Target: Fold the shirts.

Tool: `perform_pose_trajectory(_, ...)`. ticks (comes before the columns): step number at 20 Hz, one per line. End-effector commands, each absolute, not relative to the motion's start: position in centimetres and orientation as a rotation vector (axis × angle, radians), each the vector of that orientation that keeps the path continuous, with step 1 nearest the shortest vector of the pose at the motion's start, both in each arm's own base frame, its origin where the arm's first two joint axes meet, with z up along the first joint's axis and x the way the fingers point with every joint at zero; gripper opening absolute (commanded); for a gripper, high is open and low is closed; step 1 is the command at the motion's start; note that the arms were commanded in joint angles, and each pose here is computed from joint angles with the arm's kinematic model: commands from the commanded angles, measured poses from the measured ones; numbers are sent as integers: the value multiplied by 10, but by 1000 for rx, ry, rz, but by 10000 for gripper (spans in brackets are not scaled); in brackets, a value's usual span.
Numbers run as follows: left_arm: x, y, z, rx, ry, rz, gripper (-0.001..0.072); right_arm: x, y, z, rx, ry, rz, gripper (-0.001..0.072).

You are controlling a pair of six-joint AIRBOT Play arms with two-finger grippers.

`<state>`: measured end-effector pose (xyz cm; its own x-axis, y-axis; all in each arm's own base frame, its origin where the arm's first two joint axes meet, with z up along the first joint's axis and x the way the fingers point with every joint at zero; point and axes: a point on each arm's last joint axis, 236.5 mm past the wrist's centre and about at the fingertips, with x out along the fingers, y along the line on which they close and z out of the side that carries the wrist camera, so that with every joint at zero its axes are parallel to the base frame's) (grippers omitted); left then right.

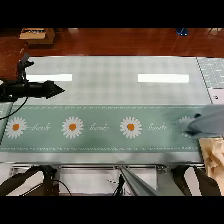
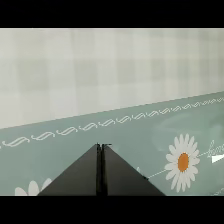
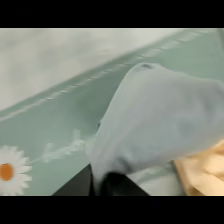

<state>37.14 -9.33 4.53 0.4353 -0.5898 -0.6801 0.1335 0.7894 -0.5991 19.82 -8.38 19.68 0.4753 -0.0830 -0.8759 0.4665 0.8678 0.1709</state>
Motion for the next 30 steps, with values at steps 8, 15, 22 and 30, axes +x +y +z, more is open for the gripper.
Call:
perform_pose_trajectory(8, 373, -92, 44, -432, 1004, -508, 21, 62, -198, 184, 366, 1332, -1067, 15)
perform_pose_trajectory(15, 385, -76, 34, -442, 989, -459, 21, -3, -211, 204, 374, 1353, -1330, 16)
perform_pose_trajectory(22, 399, 7, 37, -525, 907, -257, 21, -40, -198, 193, 646, 1257, -1448, 328)
perform_pose_trajectory(30, 407, 31, 47, -529, 824, -235, 26, 5, -241, 203, 533, 1024, -1326, 472)
